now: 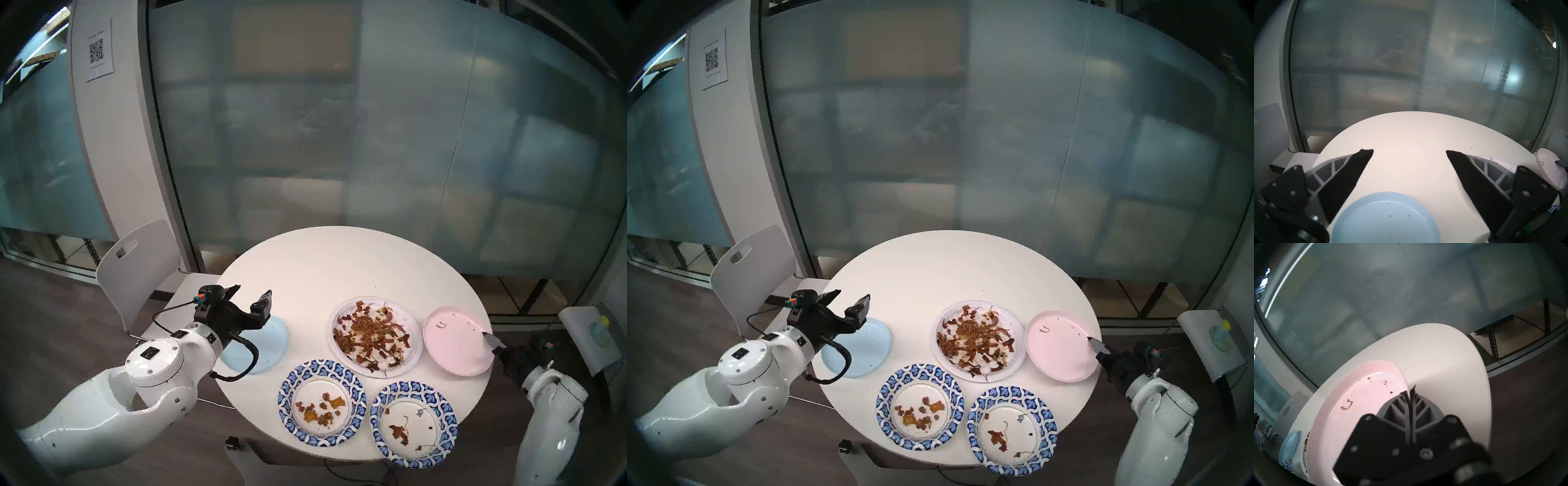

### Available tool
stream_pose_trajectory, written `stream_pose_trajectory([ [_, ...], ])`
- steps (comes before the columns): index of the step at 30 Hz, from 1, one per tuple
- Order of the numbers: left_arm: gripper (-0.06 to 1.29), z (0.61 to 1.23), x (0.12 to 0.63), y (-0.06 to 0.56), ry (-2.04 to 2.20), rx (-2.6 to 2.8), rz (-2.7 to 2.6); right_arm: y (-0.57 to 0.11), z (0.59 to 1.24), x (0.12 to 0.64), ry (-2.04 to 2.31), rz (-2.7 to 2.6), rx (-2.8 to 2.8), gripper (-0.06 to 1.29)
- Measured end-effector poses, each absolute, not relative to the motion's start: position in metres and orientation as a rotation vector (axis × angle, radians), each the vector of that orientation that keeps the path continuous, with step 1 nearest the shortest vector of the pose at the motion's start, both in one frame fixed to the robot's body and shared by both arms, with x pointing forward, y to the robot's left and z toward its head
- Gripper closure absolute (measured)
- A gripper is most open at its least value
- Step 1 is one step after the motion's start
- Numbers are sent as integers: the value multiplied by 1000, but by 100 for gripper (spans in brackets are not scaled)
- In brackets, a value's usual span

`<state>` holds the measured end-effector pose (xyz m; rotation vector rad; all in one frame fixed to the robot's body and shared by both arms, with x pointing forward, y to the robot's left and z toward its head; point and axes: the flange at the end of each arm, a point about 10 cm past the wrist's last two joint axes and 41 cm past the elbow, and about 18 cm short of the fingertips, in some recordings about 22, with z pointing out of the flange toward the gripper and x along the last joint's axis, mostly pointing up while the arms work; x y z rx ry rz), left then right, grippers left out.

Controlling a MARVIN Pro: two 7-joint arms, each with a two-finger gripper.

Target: Stack the plates into one stack

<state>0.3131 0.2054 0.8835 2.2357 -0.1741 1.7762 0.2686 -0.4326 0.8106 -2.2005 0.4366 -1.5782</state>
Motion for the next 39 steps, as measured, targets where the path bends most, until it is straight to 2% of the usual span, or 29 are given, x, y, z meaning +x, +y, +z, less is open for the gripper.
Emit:
stream_pose_trajectory([
  [19, 0, 883, 313, 205, -174, 2236, 1776, -372, 813, 327, 237, -1486, -2195, 125],
  [39, 0, 883, 313, 205, -174, 2236, 1776, -323, 796, 348, 95, -1391, -2222, 125],
])
